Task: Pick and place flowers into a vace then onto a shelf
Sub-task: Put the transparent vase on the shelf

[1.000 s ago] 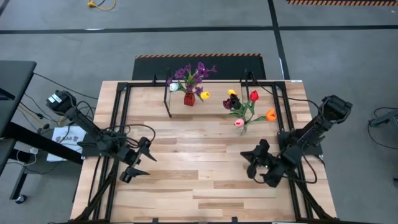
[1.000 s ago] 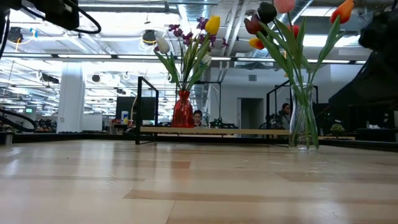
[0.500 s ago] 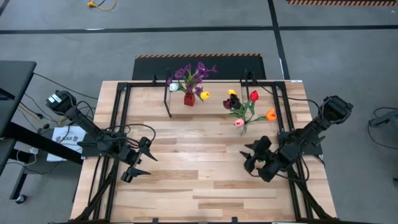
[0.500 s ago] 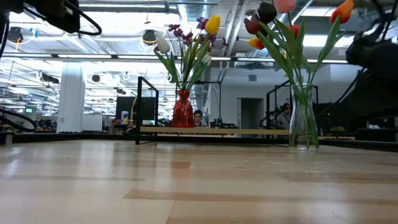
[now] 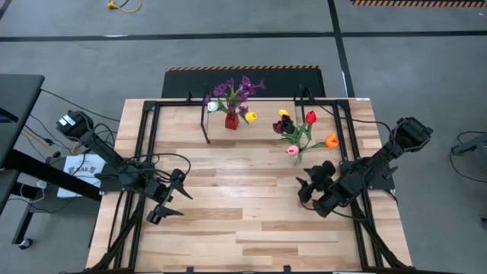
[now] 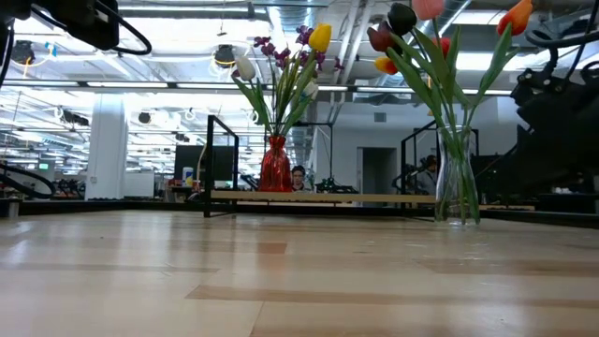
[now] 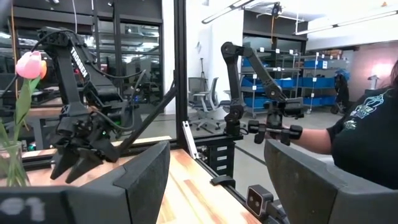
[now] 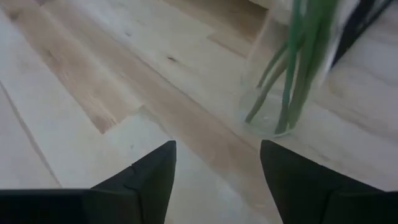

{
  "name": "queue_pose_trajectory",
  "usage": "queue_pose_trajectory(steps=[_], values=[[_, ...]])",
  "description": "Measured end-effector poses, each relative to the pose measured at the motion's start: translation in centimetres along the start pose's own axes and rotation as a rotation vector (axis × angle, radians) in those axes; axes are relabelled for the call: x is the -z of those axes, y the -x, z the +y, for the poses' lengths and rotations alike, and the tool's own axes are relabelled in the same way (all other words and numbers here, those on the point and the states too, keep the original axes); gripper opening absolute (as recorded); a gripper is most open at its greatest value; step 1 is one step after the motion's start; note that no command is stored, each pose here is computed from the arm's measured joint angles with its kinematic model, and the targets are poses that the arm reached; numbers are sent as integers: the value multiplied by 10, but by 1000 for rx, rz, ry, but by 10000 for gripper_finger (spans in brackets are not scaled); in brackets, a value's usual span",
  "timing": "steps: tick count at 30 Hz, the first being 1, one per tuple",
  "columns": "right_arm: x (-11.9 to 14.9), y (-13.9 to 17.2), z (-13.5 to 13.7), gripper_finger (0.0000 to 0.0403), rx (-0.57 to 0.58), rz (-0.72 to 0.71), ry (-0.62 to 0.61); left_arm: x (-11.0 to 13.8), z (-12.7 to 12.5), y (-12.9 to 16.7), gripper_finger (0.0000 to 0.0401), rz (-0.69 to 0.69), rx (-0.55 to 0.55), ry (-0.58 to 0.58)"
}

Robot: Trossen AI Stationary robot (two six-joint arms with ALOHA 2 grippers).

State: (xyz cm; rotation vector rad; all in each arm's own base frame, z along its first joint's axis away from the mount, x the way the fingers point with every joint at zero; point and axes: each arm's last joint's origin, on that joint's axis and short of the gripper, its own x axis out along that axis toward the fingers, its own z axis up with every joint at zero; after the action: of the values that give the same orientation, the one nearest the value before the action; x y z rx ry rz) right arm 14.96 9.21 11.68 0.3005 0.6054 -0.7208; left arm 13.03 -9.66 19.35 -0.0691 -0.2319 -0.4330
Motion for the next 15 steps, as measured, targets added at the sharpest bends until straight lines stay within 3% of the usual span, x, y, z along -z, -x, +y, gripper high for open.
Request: queue_pose_trajectory(steps=[4,10,15], values=[[0,0,0,219,-2,7,142,0,0,0,253,0,0,0],[-7,12,18,215,-77,13,226,0,0,0,253,0,0,0],[-15,37,37,215,-185,-16,440,0,0,0,253,-1,-1,0]])
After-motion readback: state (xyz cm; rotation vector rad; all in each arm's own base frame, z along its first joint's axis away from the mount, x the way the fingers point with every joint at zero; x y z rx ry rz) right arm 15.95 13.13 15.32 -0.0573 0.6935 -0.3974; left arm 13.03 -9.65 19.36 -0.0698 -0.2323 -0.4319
